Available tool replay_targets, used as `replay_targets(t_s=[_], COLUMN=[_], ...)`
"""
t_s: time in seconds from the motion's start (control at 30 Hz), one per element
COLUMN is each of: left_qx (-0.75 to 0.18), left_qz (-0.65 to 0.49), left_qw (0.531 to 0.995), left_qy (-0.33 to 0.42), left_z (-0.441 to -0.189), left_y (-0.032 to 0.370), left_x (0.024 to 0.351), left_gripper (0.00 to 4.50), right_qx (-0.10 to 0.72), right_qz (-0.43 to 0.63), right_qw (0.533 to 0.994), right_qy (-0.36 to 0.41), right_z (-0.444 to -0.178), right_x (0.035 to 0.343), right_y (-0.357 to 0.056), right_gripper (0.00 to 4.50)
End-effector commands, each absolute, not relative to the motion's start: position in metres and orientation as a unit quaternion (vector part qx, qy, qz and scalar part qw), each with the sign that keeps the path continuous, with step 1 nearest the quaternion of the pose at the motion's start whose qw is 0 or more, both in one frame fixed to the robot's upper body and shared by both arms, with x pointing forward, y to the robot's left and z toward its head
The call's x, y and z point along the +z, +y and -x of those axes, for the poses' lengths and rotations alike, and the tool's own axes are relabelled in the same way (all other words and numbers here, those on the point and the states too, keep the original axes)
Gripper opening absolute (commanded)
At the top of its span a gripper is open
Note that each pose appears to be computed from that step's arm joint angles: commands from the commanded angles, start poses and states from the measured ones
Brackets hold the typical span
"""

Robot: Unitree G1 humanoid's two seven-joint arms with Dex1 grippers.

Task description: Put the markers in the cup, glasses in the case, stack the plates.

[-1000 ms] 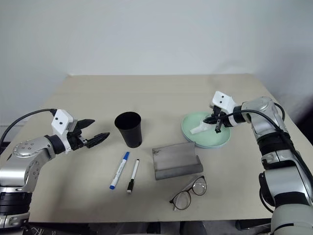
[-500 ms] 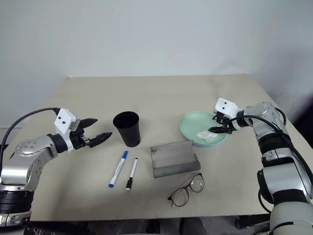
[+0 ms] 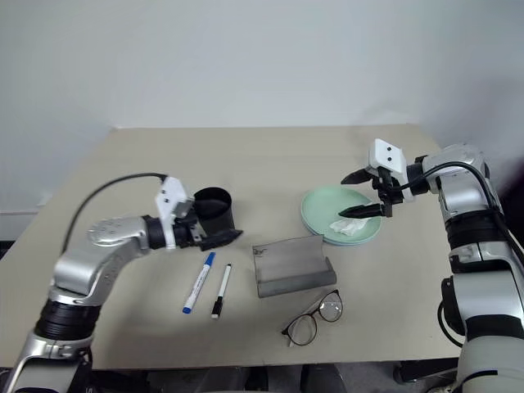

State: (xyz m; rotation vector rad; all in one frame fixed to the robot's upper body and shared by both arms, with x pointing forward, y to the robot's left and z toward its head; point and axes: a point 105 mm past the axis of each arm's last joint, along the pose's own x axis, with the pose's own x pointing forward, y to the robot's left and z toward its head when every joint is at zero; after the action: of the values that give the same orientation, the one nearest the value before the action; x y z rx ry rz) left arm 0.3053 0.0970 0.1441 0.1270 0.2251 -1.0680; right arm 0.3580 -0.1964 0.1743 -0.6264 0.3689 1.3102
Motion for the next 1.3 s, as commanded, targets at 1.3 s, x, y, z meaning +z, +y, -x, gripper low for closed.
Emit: replay_targets(t_s=[1.3], left_qx=[-0.484], left_qz=[-0.099], left_qw=[0.863], left_qy=[0.112], left_z=[-0.328], left_y=[0.115], left_x=[0.172], left_gripper=[4.50], right_qx=[0.596], right_qz=[0.281], right_qw=[0.735], right_qy=[0.161], right_z=[-0.351], right_x=[0.174], right_y=[-0.193], right_gripper=[4.31])
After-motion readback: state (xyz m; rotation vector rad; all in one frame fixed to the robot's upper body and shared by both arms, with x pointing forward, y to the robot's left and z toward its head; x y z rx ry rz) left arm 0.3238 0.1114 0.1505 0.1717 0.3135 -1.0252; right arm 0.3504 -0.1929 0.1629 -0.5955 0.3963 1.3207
